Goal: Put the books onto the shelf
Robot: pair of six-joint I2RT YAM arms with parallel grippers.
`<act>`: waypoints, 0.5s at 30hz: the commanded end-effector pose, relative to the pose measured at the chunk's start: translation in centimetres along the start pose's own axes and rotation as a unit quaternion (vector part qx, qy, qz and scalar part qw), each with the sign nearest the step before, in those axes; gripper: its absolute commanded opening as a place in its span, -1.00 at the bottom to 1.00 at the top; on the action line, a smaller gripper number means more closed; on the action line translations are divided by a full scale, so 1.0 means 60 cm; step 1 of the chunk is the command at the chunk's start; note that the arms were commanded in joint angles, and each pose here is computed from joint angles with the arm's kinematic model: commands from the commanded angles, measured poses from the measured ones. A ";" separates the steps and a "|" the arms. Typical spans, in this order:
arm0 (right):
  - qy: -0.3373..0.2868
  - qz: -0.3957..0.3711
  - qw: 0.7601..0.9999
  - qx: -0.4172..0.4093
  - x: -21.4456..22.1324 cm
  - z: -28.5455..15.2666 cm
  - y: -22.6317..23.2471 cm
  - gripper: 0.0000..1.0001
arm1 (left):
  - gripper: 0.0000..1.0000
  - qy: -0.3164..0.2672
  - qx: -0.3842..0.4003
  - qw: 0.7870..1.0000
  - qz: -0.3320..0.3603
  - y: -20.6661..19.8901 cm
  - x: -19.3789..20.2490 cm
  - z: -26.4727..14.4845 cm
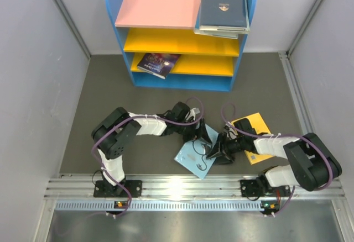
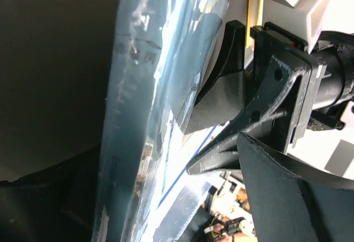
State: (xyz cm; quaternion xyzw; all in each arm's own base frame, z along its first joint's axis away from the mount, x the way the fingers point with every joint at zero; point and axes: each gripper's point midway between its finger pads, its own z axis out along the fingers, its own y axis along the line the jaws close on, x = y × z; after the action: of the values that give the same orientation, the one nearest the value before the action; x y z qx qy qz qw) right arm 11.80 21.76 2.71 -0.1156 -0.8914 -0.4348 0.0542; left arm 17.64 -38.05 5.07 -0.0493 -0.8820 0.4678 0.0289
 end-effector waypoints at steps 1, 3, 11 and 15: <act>-0.148 -0.106 0.983 -0.023 -0.115 0.005 0.048 0.01 | 0.69 0.008 0.043 0.999 0.014 -0.040 0.018 -0.008; -0.163 -0.109 0.980 -0.026 -0.129 0.001 0.060 0.01 | 0.65 0.007 0.046 0.999 0.019 -0.050 0.019 -0.017; -0.190 -0.122 0.973 -0.042 -0.144 -0.018 0.096 -0.02 | -1.00 -0.021 0.010 1.000 0.014 -0.030 0.015 -0.044; -0.209 -0.131 0.968 -0.048 -0.135 -0.050 0.112 0.54 | -1.00 -0.038 -0.009 0.999 0.018 -0.030 -0.002 -0.058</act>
State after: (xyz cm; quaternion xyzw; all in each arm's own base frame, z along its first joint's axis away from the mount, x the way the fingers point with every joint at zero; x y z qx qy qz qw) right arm 16.83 21.77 3.48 -0.1176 -0.8957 -0.4227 -0.0721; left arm 18.31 -35.69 5.46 -0.0259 -0.8982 0.4386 -0.0089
